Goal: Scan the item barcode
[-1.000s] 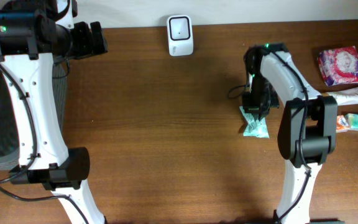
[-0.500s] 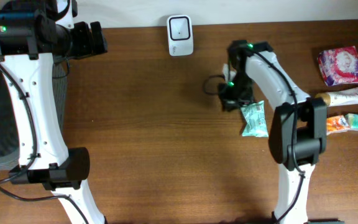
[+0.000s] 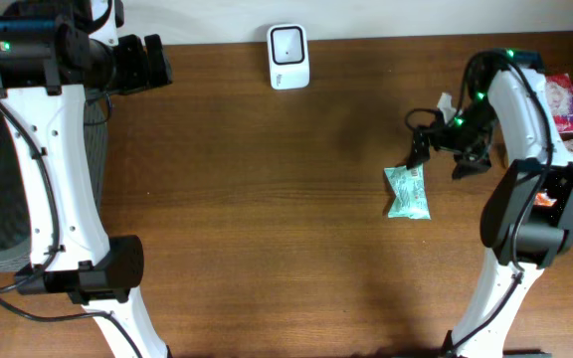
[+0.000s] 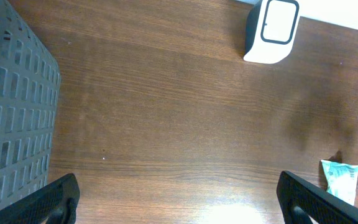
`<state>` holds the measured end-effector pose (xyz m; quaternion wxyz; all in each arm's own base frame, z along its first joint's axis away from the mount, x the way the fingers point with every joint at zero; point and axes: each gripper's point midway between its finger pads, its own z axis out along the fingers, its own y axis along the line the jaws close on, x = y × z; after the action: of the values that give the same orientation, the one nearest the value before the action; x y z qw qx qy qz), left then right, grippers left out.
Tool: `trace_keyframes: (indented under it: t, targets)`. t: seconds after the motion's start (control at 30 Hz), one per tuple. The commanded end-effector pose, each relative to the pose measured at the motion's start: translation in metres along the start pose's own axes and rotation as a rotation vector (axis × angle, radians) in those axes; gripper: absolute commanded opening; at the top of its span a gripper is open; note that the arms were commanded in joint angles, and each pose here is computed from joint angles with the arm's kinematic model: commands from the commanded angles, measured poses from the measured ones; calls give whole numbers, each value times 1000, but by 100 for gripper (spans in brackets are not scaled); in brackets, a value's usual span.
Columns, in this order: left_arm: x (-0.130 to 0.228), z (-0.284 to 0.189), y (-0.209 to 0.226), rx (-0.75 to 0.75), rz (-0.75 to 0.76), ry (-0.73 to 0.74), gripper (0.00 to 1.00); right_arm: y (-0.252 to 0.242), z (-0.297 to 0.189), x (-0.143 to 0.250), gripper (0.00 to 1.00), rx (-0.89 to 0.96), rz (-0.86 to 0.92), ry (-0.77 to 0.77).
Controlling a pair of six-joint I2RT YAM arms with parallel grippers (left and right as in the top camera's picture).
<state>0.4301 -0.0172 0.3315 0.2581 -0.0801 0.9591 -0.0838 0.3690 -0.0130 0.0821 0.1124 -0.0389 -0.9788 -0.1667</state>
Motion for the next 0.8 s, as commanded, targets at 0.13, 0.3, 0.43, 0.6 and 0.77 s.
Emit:
trace_keyframes:
  t: [0.13,0.3,0.43,0.6,0.77]
  targets:
    - [-1,-15,-4,17,10,-35,99,8,48,11,91,-296,-106,-4]
    - [-1,-15,-4,17,10,-35,99,13,85,10,60,-399,-105,-49]
    - [-1,-15,-4,18,10,-35,99,32,93,10,33,-466,-128,-60]
    - [-1,-15,-4,17,10,-35,99,94,95,0,9,-563,-229,-77]
    - [-1,-15,-4,18,10,-35,99,160,93,-14,4,-522,-358,-97]
